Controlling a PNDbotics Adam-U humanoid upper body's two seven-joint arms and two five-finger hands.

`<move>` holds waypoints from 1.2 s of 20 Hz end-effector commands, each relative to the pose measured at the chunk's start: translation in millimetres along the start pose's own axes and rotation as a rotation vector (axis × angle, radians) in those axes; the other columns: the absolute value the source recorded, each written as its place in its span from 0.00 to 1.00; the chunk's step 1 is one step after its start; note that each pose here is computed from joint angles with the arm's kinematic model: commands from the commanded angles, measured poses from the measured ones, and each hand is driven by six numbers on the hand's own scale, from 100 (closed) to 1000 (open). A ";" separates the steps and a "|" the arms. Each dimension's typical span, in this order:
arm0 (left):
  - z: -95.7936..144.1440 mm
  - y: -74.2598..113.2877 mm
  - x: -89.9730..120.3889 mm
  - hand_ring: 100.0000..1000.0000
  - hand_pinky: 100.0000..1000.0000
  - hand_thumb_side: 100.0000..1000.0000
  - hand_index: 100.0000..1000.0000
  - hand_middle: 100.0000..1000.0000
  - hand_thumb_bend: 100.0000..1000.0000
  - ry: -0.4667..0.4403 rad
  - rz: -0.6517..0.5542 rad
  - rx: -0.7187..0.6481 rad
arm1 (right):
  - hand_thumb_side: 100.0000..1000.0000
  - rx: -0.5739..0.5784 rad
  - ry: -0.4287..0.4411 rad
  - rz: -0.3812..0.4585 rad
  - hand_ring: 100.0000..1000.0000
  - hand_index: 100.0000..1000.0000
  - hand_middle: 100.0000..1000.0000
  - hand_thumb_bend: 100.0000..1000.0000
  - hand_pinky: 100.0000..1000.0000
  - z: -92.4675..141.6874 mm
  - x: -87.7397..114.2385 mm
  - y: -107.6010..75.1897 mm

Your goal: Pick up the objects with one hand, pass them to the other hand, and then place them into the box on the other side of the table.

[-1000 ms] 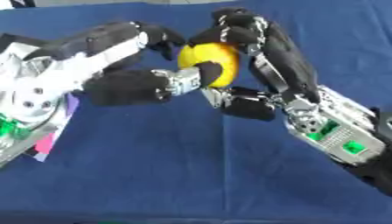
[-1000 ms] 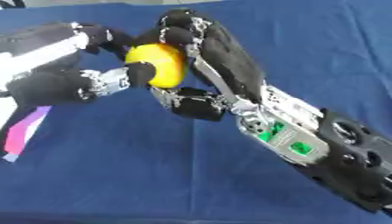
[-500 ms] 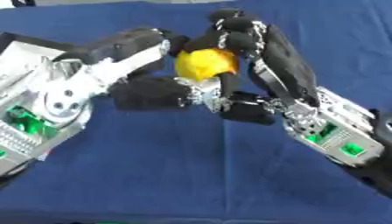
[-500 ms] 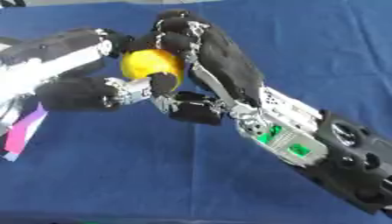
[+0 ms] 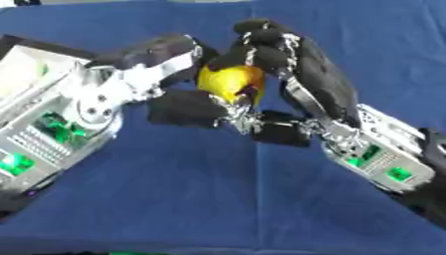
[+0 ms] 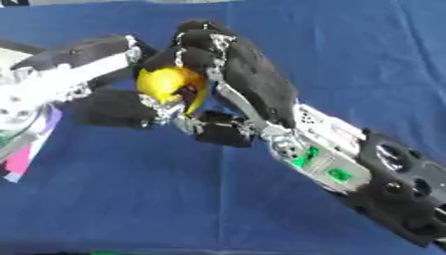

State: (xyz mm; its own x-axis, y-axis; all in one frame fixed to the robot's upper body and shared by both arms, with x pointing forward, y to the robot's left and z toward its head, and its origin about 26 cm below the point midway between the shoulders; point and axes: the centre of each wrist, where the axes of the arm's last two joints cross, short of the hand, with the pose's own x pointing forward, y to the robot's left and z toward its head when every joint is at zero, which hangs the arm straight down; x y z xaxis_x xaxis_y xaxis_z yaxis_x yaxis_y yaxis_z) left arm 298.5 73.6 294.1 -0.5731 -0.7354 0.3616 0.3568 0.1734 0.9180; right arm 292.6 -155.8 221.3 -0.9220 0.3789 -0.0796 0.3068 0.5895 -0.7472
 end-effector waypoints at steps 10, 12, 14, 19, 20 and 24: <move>5.2 15.5 -59.7 0.47 0.68 0.16 0.43 0.25 0.00 0.319 0.130 0.034 | 0.18 0.109 0.134 0.203 0.85 0.97 0.82 0.16 0.91 5.3 -5.5 -15.0; 12.0 19.3 -70.2 0.47 0.68 0.16 0.43 0.24 0.00 0.351 0.138 0.072 | 0.16 0.121 0.161 0.220 0.85 0.96 0.82 0.17 0.90 6.6 -5.3 -14.3; 22.6 25.5 -83.2 0.47 0.69 0.16 0.43 0.24 0.00 0.389 0.142 0.123 | 0.11 0.134 0.184 0.236 0.85 0.96 0.82 0.16 0.90 10.2 -4.7 -12.1; 77.8 49.9 -142.8 0.48 0.70 0.17 0.45 0.26 0.00 0.550 0.160 0.330 | 0.00 0.145 0.206 0.234 0.85 0.94 0.83 0.02 0.90 30.3 -7.3 -9.7; 87.8 53.2 -156.4 0.48 0.71 0.17 0.46 0.26 0.00 0.588 0.165 0.373 | 0.00 0.149 0.207 0.229 0.85 0.93 0.83 0.01 0.90 35.8 -7.7 -8.9; 116.9 60.4 -193.9 0.49 0.72 0.18 0.47 0.26 0.00 0.667 0.212 0.474 | 0.00 0.184 0.202 0.216 0.85 0.91 0.82 0.01 0.90 55.5 -6.2 -3.4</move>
State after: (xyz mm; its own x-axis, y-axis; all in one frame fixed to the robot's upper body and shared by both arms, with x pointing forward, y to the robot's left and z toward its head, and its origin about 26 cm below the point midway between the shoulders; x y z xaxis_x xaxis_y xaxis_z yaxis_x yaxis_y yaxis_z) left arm 348.1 285.1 277.2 0.0747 -0.8645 0.4971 0.0610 0.5015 0.8630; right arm 285.7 -194.7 178.9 -0.7698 0.6328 -0.0838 0.3900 0.3623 -0.8465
